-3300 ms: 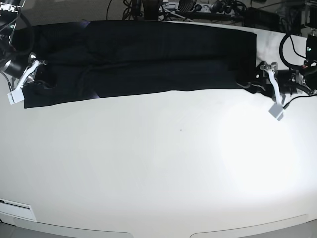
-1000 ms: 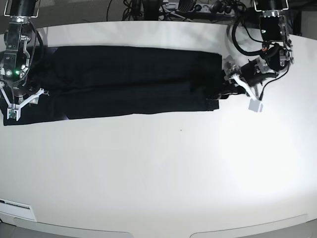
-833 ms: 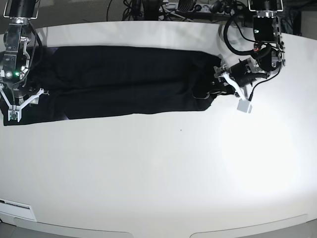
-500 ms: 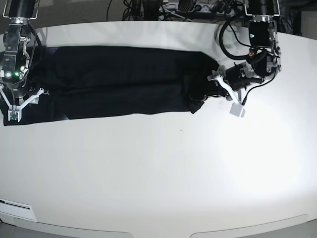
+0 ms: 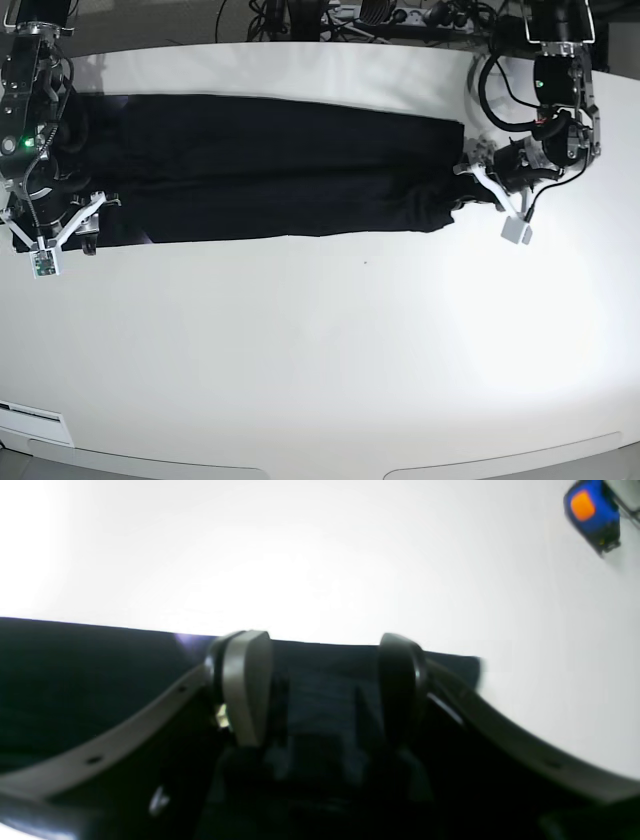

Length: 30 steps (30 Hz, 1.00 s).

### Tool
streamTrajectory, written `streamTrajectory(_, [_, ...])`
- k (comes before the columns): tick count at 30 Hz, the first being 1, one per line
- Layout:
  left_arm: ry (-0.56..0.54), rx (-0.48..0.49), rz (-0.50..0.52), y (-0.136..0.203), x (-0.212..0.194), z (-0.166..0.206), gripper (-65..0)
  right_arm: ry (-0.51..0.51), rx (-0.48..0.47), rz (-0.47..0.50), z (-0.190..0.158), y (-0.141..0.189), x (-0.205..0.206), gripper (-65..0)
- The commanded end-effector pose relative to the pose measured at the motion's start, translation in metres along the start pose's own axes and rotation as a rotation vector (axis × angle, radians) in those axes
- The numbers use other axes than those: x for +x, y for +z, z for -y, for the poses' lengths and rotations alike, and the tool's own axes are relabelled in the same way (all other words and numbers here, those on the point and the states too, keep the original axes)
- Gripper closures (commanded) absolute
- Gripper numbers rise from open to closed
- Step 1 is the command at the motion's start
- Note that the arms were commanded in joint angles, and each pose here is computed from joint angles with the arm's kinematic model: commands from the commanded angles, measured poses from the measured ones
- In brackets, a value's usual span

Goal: Fold the T-shirt properly

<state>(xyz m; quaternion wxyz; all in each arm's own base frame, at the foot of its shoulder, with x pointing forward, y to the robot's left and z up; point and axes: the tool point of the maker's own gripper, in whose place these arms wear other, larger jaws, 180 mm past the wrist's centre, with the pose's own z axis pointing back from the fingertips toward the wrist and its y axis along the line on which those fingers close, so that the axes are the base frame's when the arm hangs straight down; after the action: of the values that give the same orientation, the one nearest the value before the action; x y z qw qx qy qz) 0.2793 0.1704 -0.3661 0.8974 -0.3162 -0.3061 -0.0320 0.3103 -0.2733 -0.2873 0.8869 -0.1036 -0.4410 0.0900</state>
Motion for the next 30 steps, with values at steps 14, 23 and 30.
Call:
streamTrajectory(14, [-0.082, -0.004, 0.15, 0.076, 0.066, -0.02, 0.0, 0.003, 0.095, -0.034, -0.022, 0.012, -0.034, 0.0])
streamTrajectory(23, [-0.078, -0.135, 0.151, 0.078, 0.064, 0.003, 0.0, -0.029, 0.2, -0.072, -0.06, 0.015, -0.067, 0.0])
streamTrajectory(30, [-0.132, -0.217, 0.188, 0.08, 0.067, 0.018, 0.0, -0.072, 0.224, -0.155, -0.062, -0.006, -0.116, 0.0])
